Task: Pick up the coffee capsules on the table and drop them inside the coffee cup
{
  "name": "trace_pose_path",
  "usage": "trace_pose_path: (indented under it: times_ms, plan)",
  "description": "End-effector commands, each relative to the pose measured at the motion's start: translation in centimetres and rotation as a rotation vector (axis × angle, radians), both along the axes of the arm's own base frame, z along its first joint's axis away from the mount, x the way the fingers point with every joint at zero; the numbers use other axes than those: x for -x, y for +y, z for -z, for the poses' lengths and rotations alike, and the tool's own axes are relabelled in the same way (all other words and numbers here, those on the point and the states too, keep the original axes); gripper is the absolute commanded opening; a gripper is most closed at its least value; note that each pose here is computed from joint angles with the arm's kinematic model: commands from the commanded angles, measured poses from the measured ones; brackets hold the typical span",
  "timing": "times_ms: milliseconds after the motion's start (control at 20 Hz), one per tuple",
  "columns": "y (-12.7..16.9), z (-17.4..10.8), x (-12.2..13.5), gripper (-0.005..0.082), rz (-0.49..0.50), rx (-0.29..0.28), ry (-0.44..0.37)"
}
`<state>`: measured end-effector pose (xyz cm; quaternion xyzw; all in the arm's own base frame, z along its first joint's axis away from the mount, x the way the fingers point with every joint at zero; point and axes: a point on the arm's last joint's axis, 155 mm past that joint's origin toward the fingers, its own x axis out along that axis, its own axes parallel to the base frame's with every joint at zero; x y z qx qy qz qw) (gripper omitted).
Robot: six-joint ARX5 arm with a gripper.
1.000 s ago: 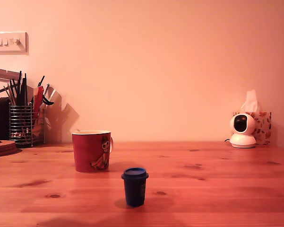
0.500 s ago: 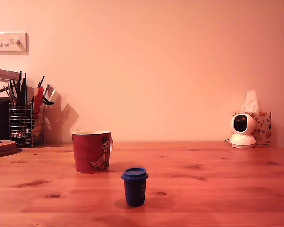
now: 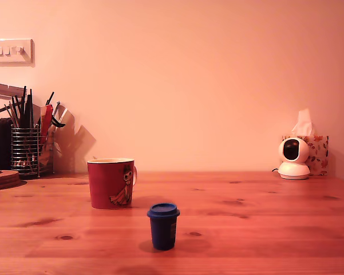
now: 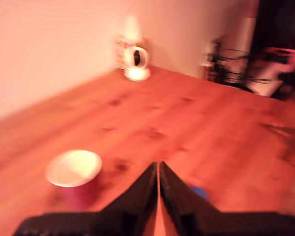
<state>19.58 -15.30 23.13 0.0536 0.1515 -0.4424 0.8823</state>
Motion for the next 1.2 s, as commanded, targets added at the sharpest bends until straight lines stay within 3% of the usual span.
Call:
trace_pose_path:
  times_ms: [0, 200, 500, 550, 650, 700, 850, 1150]
  plan:
    - [0.1, 2.4, 0.3, -0.0008, 0.011, -0.023, 0.013]
    - [-0.2, 4.7, 1.1, 0.0090, 0.064, -0.083, -0.049]
    - [-0.5, 8.0, 1.8, 0.0111, 0.116, -0.146, -0.078]
    - [-0.6, 8.5, 1.8, 0.0207, 0.121, -0.145, -0.076]
    - [-0.1, 9.6, 1.2, 0.0522, 0.072, -0.158, -0.045]
    - [0.4, 10.0, 0.7, 0.0590, 0.035, -0.175, -0.044]
    - [0.0, 10.3, 0.4, 0.0596, 0.050, -0.171, -0.050]
    - [-1.2, 13.2, 0.2, 0.0586, 0.113, -0.197, 0.072]
